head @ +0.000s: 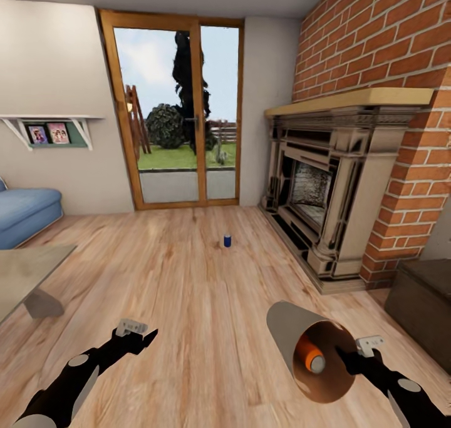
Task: Put the three can of soda from the living room inside the tash can in the kitchen.
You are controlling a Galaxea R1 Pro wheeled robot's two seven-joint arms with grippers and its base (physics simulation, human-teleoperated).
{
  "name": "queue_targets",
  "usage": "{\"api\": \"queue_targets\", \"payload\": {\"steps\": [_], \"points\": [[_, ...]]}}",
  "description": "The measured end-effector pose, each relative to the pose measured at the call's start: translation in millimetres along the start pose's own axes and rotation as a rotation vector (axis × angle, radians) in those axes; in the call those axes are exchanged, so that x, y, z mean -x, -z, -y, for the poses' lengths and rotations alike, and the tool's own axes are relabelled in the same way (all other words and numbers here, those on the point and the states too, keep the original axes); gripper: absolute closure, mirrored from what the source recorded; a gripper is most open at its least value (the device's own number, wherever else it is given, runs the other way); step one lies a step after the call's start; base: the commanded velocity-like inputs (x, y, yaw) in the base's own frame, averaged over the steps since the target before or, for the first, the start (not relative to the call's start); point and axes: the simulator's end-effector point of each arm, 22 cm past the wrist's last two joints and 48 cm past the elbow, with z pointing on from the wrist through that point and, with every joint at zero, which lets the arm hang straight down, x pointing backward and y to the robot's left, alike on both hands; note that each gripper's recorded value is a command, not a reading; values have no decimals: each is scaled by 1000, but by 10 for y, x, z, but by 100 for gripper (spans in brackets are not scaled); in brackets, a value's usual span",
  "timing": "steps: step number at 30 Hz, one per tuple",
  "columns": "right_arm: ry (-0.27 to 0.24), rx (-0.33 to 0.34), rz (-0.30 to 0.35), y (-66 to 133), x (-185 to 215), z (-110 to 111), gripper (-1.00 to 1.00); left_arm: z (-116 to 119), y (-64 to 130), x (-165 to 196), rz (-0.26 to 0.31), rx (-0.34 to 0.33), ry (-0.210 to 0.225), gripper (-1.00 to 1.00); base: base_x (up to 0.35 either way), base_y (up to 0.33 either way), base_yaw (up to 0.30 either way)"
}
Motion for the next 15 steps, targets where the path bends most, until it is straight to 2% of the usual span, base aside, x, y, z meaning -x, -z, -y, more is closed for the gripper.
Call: {"api": "queue_targets", "payload": {"steps": [4, 7, 15], "points": [[-74, -5, -57, 1, -115, 15, 100, -5, -1, -7, -1, 2, 0, -100, 324, 0, -240], [-100, -6, -74, 1, -152, 14, 100, -7, -4, -15, -3, 3, 0, -100, 324, 0, -237], [-114, -7, -86, -7, -193, 8, 100, -7, -13, -43, -8, 3, 2, -100, 324, 0, -230]]}}
